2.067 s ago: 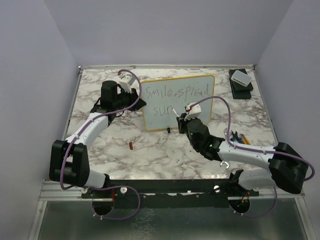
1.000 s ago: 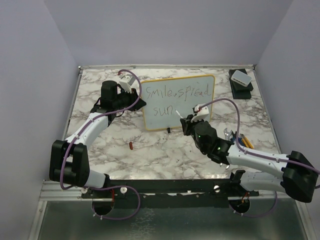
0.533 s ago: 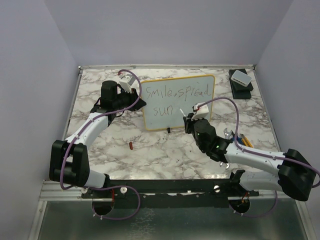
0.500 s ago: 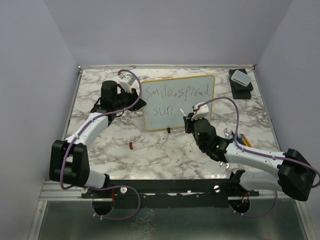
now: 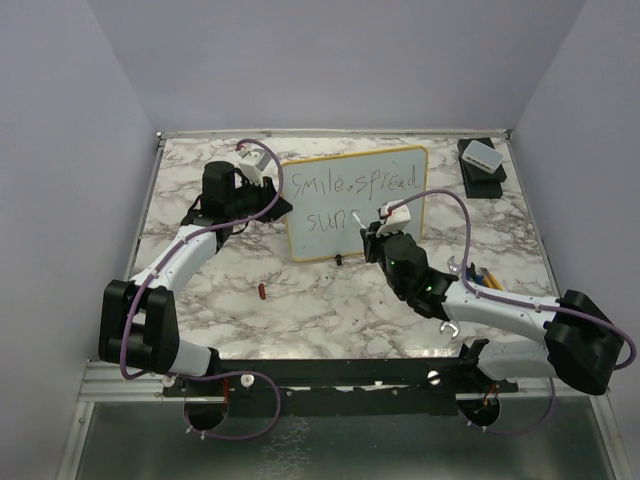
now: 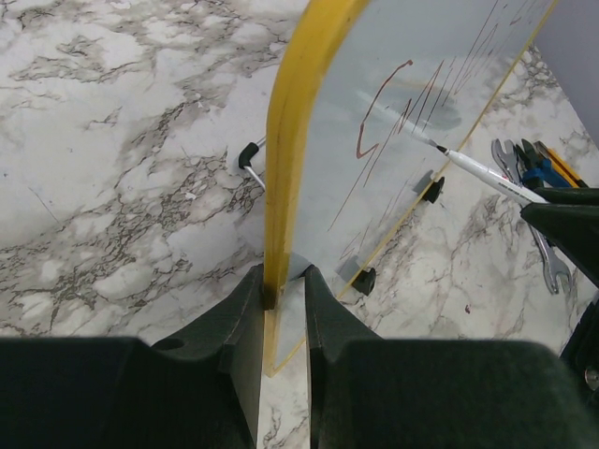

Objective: Write a sentence on the whiteboard

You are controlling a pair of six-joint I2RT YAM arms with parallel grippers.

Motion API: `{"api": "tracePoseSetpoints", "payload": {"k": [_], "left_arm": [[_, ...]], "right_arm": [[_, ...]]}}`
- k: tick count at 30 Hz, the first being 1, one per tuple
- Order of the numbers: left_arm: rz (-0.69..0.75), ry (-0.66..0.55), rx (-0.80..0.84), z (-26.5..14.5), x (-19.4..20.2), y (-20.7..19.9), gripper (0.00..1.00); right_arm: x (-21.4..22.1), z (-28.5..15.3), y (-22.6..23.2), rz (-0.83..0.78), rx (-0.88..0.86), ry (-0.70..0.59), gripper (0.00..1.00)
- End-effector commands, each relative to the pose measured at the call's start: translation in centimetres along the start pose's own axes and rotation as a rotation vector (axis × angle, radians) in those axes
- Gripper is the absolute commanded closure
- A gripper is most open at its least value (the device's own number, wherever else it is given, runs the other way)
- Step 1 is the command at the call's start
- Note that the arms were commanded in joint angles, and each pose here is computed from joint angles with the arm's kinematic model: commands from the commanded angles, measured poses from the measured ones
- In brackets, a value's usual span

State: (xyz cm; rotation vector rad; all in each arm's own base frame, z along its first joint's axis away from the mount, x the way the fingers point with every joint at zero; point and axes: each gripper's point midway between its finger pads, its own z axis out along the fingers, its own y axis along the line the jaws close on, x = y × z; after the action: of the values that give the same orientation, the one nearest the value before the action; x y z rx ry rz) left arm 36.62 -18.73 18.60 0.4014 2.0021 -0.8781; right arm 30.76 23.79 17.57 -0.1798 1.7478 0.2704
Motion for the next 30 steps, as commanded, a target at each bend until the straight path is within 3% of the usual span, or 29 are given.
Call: {"api": "tracePoseSetpoints", "payload": {"k": [1,9,21,30], "left_arm": [[-0.001,0.012,-0.006,-0.1,0.3,-0.3,0.91],[-0.001,0.013,-0.007,0.0,0.3,-0.3,0.91],[-0.002,0.013,-0.007,-0.1,0.3,-0.3,0.91],[-0.002,0.013,-0.008,-0.1,0.3,-0.3,0.91]], "right_arm": [[-0.4,0.5,1.1,0.003,-0.042,-0.002,0.99],[2.3,-0.1,0.8,0.022,-0.043,0.081,0.99],[2.7,-1.0,-2.8,0.022,0.13,0.086,0.99],[4.3,-1.3,-2.6,0.028,0.108,0.137,0.99]]}}
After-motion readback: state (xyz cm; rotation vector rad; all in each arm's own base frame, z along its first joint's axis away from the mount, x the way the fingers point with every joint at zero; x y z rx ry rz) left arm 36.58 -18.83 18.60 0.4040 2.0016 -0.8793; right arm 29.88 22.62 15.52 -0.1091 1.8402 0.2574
